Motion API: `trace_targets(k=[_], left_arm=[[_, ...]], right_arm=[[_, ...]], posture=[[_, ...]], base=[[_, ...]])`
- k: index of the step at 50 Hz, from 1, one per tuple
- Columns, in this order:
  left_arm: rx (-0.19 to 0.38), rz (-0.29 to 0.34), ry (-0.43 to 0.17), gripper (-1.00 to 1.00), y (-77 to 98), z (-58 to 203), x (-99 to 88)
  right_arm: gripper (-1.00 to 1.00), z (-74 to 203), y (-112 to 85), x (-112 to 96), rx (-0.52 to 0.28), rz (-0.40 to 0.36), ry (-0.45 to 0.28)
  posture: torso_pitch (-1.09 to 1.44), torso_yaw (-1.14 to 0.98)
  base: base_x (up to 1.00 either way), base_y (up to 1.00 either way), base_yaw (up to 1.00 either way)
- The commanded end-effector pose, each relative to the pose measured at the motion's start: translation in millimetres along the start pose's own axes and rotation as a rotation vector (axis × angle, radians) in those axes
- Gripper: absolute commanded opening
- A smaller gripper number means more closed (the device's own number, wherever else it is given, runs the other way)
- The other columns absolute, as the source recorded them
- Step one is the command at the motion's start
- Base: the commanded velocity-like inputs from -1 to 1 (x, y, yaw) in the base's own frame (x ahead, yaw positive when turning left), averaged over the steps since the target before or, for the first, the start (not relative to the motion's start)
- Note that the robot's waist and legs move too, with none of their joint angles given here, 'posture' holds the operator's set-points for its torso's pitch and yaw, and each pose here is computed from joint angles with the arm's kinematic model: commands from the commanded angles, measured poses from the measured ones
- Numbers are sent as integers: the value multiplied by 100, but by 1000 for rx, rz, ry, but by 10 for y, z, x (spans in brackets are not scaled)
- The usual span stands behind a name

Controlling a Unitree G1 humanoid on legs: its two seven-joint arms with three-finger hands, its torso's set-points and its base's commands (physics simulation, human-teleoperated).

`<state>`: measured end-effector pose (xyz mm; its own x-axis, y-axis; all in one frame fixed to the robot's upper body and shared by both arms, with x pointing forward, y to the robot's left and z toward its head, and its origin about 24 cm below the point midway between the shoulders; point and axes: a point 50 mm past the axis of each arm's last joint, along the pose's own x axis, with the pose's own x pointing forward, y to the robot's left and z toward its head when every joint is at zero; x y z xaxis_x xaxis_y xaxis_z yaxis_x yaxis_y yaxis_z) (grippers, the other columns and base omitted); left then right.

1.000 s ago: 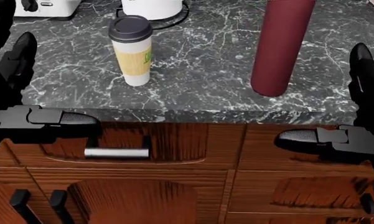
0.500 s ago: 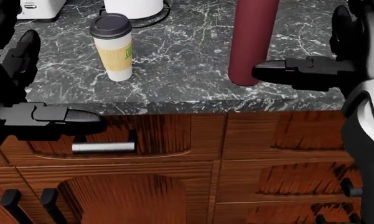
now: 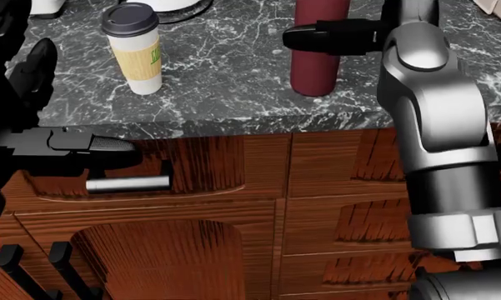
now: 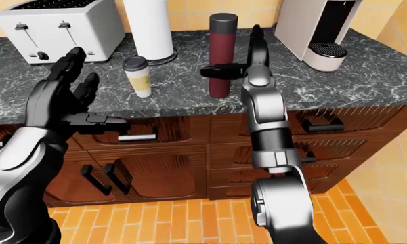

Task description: Move the drinks to the dining counter.

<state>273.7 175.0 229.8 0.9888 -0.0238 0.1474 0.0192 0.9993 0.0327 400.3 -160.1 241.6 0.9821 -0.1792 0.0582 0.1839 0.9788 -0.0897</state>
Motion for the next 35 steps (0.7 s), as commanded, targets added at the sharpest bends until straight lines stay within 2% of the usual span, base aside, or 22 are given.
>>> trace_targets(k=[1, 11, 20, 21, 24, 26, 28, 31, 32, 33, 34, 35], left_arm=[[8, 1, -88, 100, 6, 147, -5], [3, 5, -77, 100, 41, 70, 45], [6, 8, -81, 100, 58, 97, 50], [7, 8, -82, 100, 55, 114, 44], [9, 9, -84, 100, 52, 131, 34], [8, 8, -85, 100, 52, 134, 38], [9, 6, -85, 100, 44, 134, 42], [9, 4, -85, 100, 33, 147, 47], [9, 4, -85, 100, 32, 146, 47], [10, 5, -85, 100, 34, 140, 45], [10, 5, -85, 100, 33, 143, 40], [11, 6, -85, 100, 33, 138, 42]], right_arm=[[100, 312, 26, 0, 12, -1, -134], [100, 239, 184, 154, -8, 19, -111], [100, 250, 250, 195, -15, 39, -96], [88, 246, 251, 200, -15, 40, -95], [34, 238, 266, 199, -17, 49, -94], [17, 223, 263, 199, -19, 50, -93], [-18, 223, 251, 199, -21, 49, -92], [-40, 201, 245, 199, -25, 50, -88], [-40, 196, 246, 197, -26, 50, -87], [-51, 173, 241, 194, -28, 51, -86], [-52, 163, 233, 193, -28, 50, -86], [-63, 163, 219, 190, -23, 50, -89]], posture=[[0, 0], [0, 0], [0, 0], [0, 0], [0, 0], [0, 0], [0, 0], [0, 0], [0, 0], [0, 0], [0, 0], [0, 0]], base=[[0, 0, 0], [0, 0, 0], [0, 0, 0], [0, 0, 0], [0, 0, 0], [0, 0, 0], [0, 0, 0], [0, 0, 0], [0, 0, 0], [0, 0, 0], [0, 0, 0], [0, 0, 0]])
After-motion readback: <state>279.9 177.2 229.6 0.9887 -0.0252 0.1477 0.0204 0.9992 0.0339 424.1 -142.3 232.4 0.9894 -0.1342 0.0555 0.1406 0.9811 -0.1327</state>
